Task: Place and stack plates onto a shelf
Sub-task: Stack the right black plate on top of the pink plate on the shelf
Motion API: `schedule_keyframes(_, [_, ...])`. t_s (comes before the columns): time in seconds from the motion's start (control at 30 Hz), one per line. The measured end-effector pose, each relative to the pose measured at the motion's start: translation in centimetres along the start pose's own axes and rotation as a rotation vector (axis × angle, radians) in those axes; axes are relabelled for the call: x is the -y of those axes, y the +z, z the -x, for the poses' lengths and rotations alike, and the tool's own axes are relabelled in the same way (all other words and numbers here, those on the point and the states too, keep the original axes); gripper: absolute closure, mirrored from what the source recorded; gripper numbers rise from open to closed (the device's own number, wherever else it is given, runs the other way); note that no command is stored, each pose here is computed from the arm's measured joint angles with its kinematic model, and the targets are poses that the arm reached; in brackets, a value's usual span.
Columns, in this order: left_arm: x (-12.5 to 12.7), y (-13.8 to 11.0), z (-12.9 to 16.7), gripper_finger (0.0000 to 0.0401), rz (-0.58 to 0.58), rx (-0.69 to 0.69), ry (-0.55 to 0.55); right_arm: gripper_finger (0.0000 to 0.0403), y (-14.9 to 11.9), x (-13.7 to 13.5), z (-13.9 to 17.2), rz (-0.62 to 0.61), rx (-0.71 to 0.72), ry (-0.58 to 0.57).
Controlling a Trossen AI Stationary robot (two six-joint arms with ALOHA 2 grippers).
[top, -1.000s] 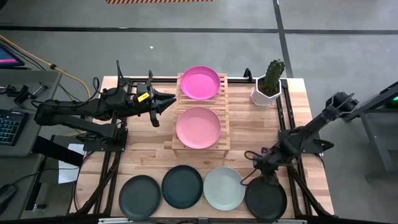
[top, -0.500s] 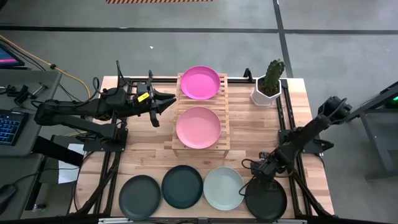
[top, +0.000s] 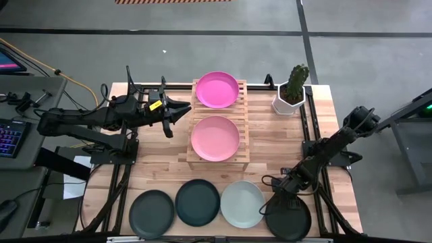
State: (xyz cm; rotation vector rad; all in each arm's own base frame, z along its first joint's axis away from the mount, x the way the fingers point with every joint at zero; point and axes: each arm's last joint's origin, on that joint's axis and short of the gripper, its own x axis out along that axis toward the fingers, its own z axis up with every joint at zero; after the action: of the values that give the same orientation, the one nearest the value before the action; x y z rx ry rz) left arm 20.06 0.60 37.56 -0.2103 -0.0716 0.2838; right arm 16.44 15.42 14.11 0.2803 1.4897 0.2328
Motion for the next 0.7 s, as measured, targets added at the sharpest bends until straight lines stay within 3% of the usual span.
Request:
schedule_keyframes(0.37, [0.0,0.0,0.0,0.0327,0.0,0.0,0.0,0.0401,0.0,-0.3,0.4,-0.01,-0.001,0.054])
schedule_keyframes(0.7, [0.0,0.0,0.0,0.0327,0.001,0.001,0.0,0.0403,-0.5,-0.9,5.1,-0.018,0.16,0.222])
